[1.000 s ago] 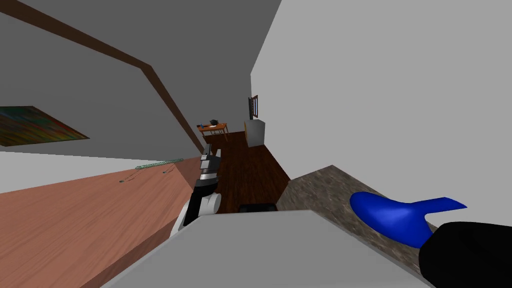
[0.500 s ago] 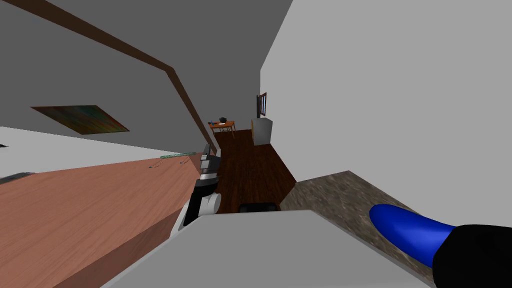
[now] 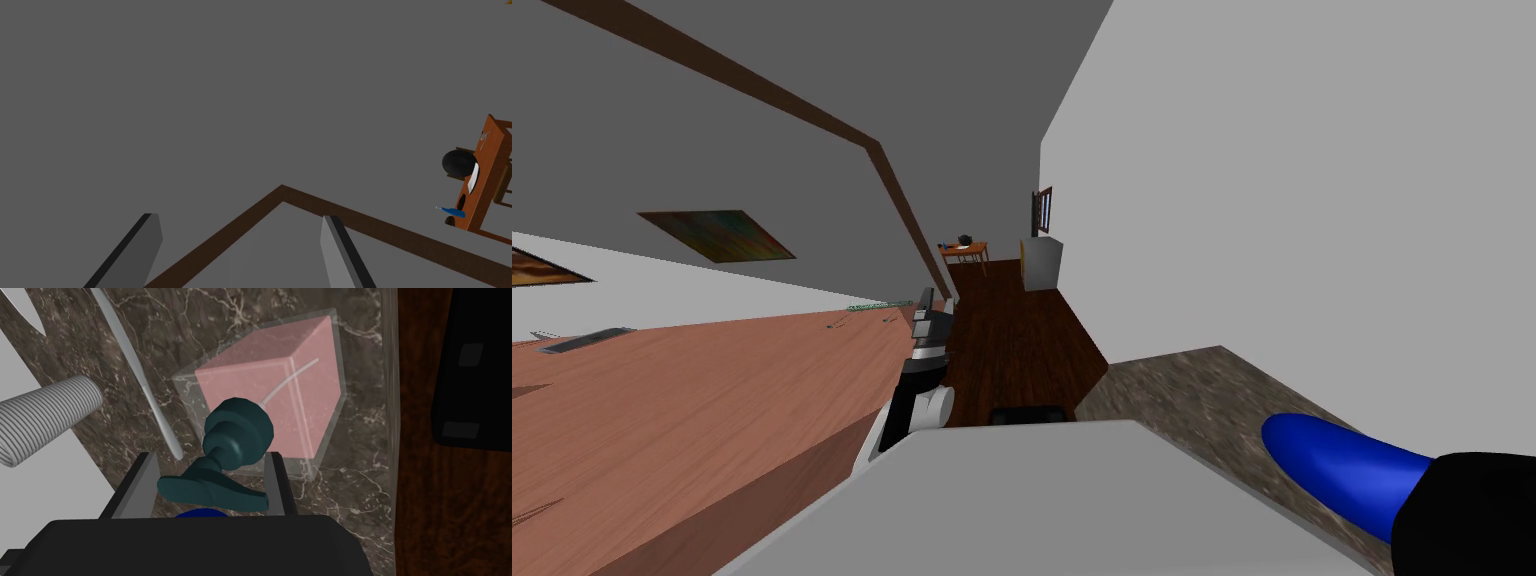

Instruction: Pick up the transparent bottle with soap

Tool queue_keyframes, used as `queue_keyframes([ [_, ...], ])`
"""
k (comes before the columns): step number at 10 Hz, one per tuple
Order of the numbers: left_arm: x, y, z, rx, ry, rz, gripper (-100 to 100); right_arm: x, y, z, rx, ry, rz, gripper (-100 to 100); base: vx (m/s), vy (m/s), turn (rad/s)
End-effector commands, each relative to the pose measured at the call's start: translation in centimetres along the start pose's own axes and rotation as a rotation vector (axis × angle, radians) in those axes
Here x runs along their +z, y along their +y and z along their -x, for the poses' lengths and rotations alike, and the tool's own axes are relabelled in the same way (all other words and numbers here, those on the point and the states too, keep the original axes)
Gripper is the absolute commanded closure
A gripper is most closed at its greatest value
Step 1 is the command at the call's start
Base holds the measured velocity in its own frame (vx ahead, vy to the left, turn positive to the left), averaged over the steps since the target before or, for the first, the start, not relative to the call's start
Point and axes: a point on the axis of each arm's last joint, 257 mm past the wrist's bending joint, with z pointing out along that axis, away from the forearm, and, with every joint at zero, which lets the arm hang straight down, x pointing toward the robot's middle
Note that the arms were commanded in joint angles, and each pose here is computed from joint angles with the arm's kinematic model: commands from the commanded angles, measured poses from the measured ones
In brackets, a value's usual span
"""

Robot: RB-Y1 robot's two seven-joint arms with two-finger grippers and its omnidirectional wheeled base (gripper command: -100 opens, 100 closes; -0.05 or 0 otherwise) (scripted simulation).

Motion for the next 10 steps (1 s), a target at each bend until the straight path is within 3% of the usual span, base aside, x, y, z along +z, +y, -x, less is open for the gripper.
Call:
queue_keyframes([
  [1,0.0,0.0,0.0,0.000,0.000,0.000,0,0.0,0.0,0.0,0.000,0.000,0.000,100,0.000,0.000,0.000],
  [3,0.0,0.0,0.0,0.000,0.000,0.000,0,0.0,0.0,0.0,0.000,0.000,0.000,100,0.000,0.000,0.000],
  [4,0.0,0.0,0.0,0.000,0.000,0.000,0,0.0,0.0,0.0,0.000,0.000,0.000,0,0.000,0.000,0.000],
  [5,0.0,0.0,0.0,0.000,0.000,0.000,0,-0.4,0.1,0.3,-0.017,-0.009,0.001,100,0.034,-0.033,-0.217],
  [10,0.0,0.0,0.0,0.000,0.000,0.000,0,-2.9,1.0,3.2,-0.123,-0.057,0.007,100,0.064,-0.061,-0.235],
])
